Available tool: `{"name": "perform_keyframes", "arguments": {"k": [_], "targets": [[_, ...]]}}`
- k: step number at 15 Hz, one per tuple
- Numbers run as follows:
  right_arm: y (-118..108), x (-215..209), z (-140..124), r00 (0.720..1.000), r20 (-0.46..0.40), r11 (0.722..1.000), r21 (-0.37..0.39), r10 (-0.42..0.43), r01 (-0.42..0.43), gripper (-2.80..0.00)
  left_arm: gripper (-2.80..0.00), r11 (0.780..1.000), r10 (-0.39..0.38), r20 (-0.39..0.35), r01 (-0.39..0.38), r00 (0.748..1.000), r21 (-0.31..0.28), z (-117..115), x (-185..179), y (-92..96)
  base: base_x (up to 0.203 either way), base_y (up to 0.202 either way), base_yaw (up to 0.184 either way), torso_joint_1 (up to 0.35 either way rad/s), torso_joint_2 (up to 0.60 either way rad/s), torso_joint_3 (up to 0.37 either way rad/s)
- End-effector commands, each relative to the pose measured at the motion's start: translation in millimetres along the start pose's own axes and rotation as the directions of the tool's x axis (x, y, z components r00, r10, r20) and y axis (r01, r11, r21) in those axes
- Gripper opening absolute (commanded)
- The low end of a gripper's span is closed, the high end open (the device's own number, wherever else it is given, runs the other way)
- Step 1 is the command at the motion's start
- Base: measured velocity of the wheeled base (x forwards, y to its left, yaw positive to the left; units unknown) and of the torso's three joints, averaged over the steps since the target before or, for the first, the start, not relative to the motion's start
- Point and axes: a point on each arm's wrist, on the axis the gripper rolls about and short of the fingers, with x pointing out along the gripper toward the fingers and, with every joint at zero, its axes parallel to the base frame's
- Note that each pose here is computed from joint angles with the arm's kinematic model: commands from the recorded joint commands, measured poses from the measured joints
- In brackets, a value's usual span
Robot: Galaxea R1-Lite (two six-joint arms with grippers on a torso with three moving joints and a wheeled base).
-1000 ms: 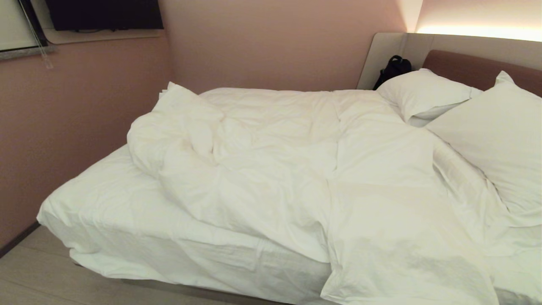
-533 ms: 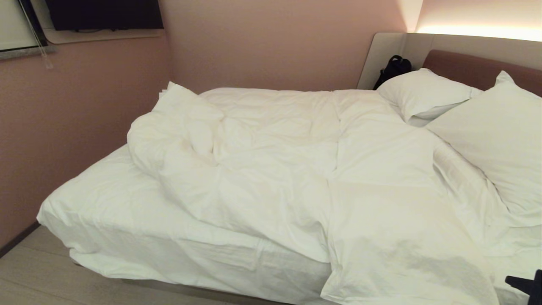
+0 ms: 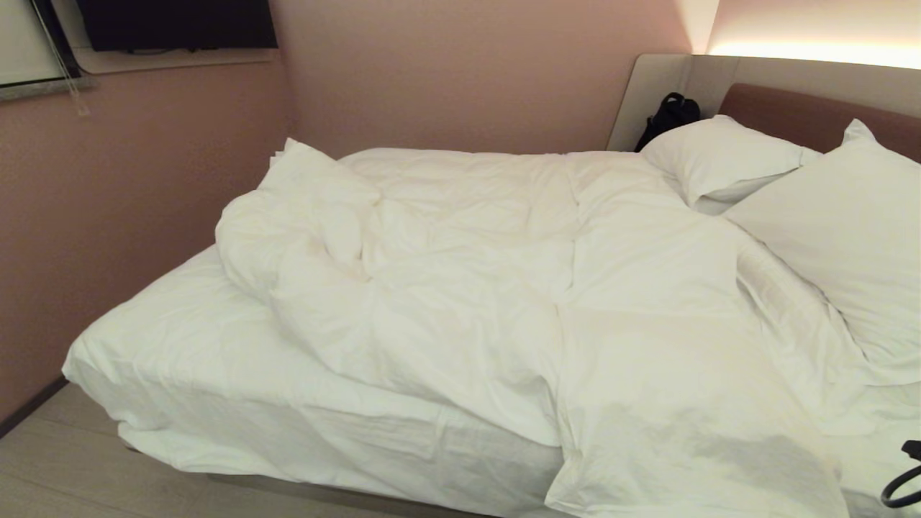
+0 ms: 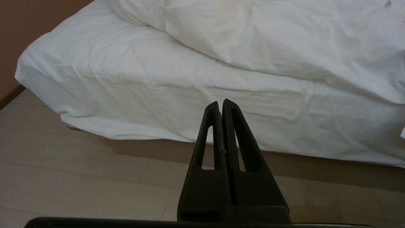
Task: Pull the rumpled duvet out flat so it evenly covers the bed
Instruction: Flatten the corners of the folded blanket
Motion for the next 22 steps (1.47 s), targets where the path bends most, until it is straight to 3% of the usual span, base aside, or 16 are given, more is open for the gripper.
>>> {"name": "perform_keyframes", "arguments": {"k": [1, 4, 8, 17, 18, 22], "targets": [[-13, 11, 5, 0.963, -0.072, 0.964, -0.03, 0.26, -0.263, -2.8, -2.8, 1.0, 0.0, -0.001, 0.0, 1.0, 0.0, 0, 0, 0.0, 0.0, 0.0, 0.0, 0.0, 0.0, 0.0], [-40, 30, 3, 0.928, -0.137, 0.935, -0.031, 0.347, -0.354, -2.8, -2.8, 1.0, 0.0, -0.001, 0.0, 1.0, 0.0, 0, 0, 0.0, 0.0, 0.0, 0.0, 0.0, 0.0, 0.0], [-66, 64, -5, 0.902, -0.233, 0.925, -0.026, 0.363, -0.379, -2.8, -2.8, 1.0, 0.0, 0.0, 0.0, 1.0, 0.0, 0, 0, 0.0, 0.0, 0.0, 0.0, 0.0, 0.0, 0.0], [-85, 104, -2, 0.88, -0.295, 0.912, -0.057, 0.373, -0.406, -2.8, -2.8, 1.0, 0.0, 0.0, 0.0, 1.0, 0.0, 0, 0, 0.0, 0.0, 0.0, 0.0, 0.0, 0.0, 0.0], [-86, 106, -1, 0.879, -0.295, 0.912, -0.058, 0.373, -0.406, 0.0, -2.8, 1.0, 0.0, 0.0, 0.0, 1.0, 0.0, 0, 0, 0.0, 0.0, 0.0, 0.0, 0.0, 0.0, 0.0], [-89, 113, -4, 0.87, -0.311, 0.904, -0.067, 0.383, -0.422, 0.0, -2.8, 1.0, 0.0, -0.001, 0.0, 1.0, 0.0, 0, 0, 0.0, 0.0, 0.0, 0.0, 0.0, 0.0, 0.0]]}}
